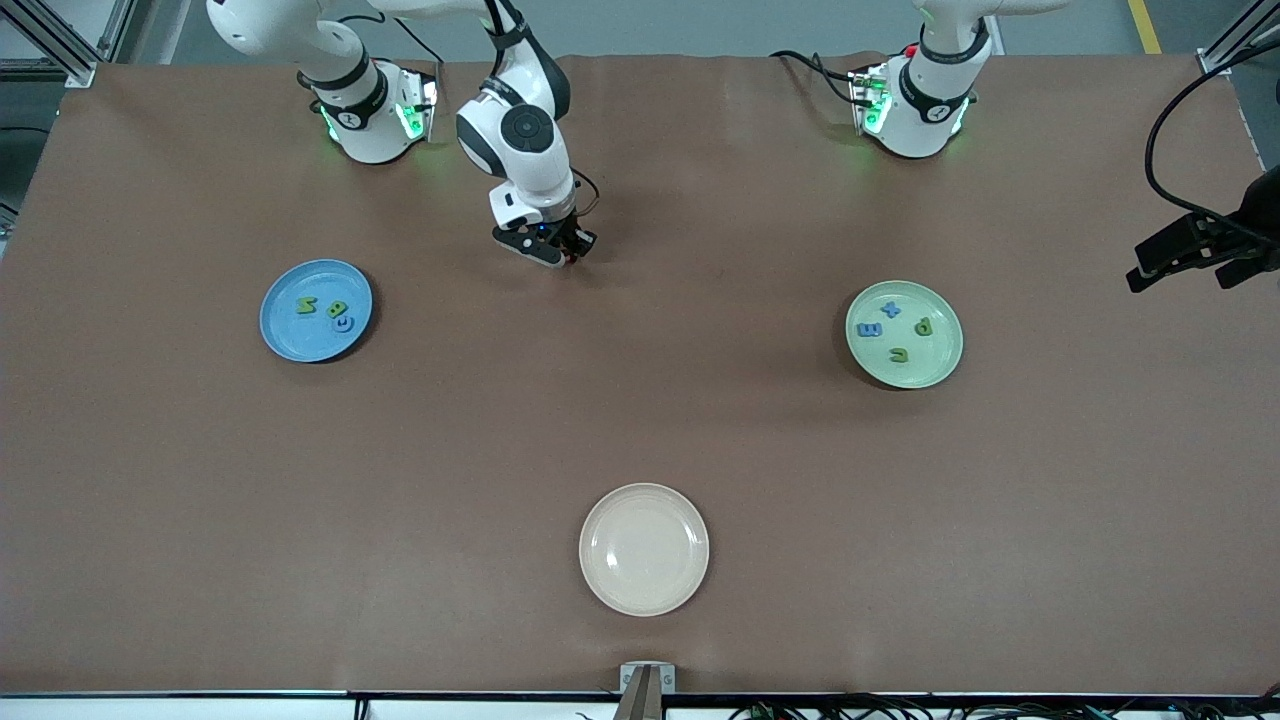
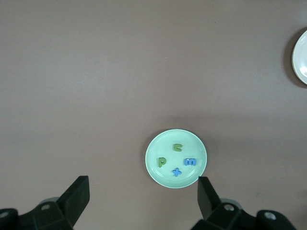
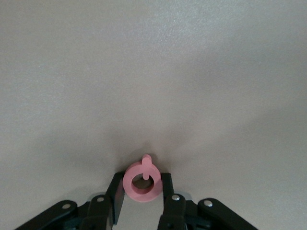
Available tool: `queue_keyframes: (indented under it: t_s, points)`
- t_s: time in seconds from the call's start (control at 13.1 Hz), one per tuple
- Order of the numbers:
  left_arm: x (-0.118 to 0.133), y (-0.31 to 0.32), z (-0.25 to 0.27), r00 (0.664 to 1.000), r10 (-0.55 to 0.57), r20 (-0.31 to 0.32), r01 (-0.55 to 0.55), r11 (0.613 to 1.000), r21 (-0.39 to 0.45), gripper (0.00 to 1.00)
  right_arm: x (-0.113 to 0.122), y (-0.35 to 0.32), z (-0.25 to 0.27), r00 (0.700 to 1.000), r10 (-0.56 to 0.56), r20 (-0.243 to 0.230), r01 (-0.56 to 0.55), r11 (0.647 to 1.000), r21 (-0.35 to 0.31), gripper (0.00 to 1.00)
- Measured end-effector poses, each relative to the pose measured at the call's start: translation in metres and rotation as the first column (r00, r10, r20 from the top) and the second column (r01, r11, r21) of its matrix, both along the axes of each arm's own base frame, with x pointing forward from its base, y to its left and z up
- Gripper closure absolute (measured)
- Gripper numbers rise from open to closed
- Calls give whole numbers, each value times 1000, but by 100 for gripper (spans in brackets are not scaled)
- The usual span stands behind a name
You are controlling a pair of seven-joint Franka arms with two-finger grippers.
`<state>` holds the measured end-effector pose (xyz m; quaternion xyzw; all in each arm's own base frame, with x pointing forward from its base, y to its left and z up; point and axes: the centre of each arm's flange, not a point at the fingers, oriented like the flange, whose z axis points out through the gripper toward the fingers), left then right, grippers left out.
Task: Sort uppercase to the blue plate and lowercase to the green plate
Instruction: 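Lower the right gripper and grasp the red letter, then carry the red letter with the right gripper over the blue plate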
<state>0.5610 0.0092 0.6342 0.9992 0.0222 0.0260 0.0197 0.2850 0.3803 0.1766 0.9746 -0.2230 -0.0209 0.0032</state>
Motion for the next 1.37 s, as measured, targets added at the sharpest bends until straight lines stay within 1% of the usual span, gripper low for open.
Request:
queue_keyframes:
  t_s: [0.15, 0.38, 0.53, 0.61, 0.76, 0.84, 0.99, 1.06, 1.22, 1.37]
  points:
    - [-2, -2, 1, 1000, -4, -1, 4, 1000, 0, 0, 10, -9, 0, 1000, -10, -4, 10, 1000, -12, 63]
    - [-2, -13, 0, 1000, -24, -3, 24, 1000, 0, 0, 41, -41, 3, 999, -13, -35, 11, 999, -37, 63]
    - [-2, -22, 0, 999, -39, -4, 39, 999, 0, 0, 67, -70, 17, 997, 0, -71, -3, 999, -43, 63]
    - [-2, -23, 0, 999, -41, -4, 41, 999, 0, 0, 80, -87, 29, 995, 8, -97, -12, 999, -42, 63]
    - [-2, -22, 0, 999, -39, -4, 39, 999, 0, 0, 100, -124, 59, 988, 33, -150, -39, 999, -33, 63]
    - [-2, -21, 0, 999, -39, -4, 39, 999, 0, 0, 108, -143, 75, 984, 54, -168, -60, 998, -29, 63]
    - [-2, -21, 0, 999, -38, -4, 38, 999, 0, 0, 119, -189, 98, 979, 106, -175, -113, 993, -34, 63]
    - [-2, -21, 0, 999, -38, -4, 38, 999, 0, 0, 121, -217, 101, 975, 132, -177, -139, 990, -24, 63]
    - [-2, -20, 0, 999, -37, -3, 37, 999, 0, 0, 121, -278, 99, 964, 187, -190, -187, 982, 17, 63]
    - [-2, -19, 1, 999, -35, -3, 35, 999, 0, 0, 117, -333, 90, 953, 240, -187, -233, 971, 59, 63]
